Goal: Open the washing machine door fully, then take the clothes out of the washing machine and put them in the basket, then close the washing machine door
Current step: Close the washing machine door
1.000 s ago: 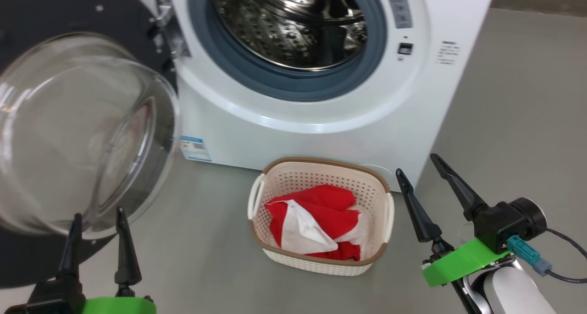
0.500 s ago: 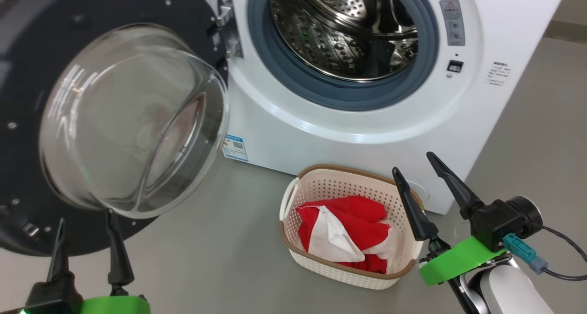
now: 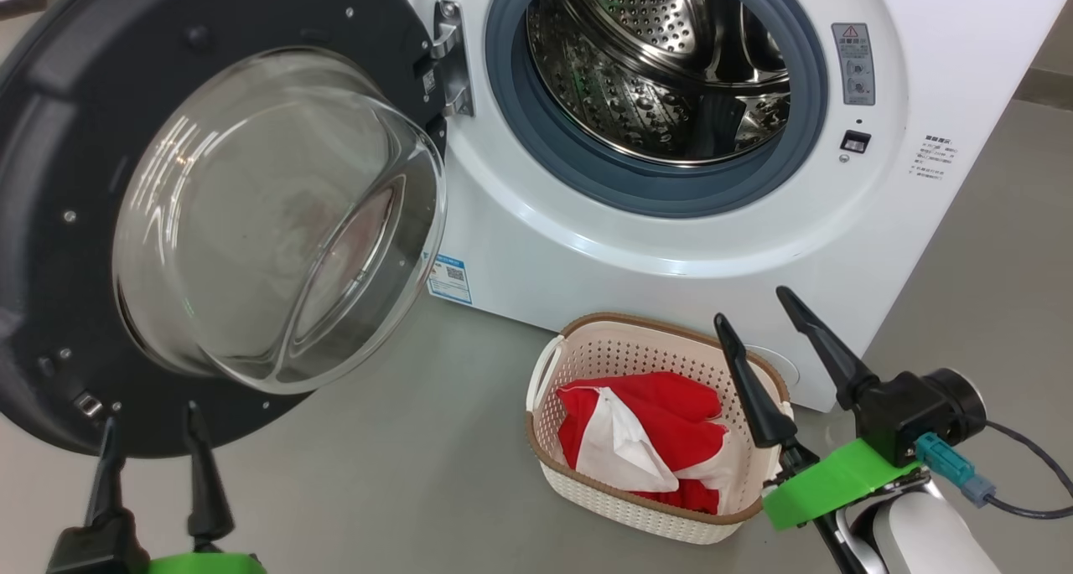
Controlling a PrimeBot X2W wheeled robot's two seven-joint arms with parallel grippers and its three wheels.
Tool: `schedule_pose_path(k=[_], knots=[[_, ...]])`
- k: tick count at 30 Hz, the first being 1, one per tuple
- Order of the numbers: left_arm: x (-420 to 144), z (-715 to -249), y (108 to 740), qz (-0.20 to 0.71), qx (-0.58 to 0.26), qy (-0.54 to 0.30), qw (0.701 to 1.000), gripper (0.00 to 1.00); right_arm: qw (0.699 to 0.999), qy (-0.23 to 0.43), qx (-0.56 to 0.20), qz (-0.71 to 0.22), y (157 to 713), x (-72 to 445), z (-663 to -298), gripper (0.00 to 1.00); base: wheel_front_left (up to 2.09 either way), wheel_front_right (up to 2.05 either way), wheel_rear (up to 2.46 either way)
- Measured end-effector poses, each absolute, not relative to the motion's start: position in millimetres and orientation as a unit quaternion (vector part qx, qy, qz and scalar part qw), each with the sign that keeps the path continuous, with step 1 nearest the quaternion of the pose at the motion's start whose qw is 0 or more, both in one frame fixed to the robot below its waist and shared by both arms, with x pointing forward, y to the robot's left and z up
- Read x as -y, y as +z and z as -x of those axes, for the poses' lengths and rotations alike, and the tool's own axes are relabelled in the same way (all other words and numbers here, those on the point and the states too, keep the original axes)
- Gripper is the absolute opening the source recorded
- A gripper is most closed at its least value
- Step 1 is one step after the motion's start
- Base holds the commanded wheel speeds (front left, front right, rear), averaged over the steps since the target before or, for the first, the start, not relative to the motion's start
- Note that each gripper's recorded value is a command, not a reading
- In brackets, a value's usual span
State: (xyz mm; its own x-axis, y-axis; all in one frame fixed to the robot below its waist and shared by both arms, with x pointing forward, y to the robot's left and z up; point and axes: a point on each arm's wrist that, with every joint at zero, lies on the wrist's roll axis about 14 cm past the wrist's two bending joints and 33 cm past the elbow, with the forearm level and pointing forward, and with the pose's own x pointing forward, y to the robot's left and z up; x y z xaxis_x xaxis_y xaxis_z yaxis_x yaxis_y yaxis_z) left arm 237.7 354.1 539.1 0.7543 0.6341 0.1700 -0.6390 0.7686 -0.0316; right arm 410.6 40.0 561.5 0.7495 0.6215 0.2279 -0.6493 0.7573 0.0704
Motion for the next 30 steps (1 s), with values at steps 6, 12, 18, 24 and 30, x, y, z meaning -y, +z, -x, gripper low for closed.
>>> schedule_pose_path(k=[6,12,18,24,30], knots=[[-359.3,-235.0,541.3,-0.029,0.082,0.348,0.933,0.0,0.934,0.339,0.086,-0.073,554.4,-38.0,-408.6,1.0,0.0,0.0,0.0],[-383.6,-230.1,581.2,-0.049,0.137,0.383,0.912,0.0,0.935,0.337,0.08,-0.073,549.5,-35.9,-411.6,1.0,0.0,0.0,0.0],[-413.0,-230.5,645.1,-0.053,0.228,0.409,0.882,0.0,0.937,0.336,0.07,-0.071,540.9,-33.5,-415.6,1.0,0.0,0.0,0.0],[-459.3,-227.7,687.9,0.026,0.308,0.443,0.842,0.0,0.938,0.335,0.058,-0.066,529.8,-29.6,-419.3,1.0,0.0,0.0,0.0],[-501.3,-234.6,671.8,0.198,0.307,0.463,0.808,0.0,0.939,0.333,0.054,-0.064,526.2,-26.3,-420.6,1.0,0.0,0.0,0.0]])
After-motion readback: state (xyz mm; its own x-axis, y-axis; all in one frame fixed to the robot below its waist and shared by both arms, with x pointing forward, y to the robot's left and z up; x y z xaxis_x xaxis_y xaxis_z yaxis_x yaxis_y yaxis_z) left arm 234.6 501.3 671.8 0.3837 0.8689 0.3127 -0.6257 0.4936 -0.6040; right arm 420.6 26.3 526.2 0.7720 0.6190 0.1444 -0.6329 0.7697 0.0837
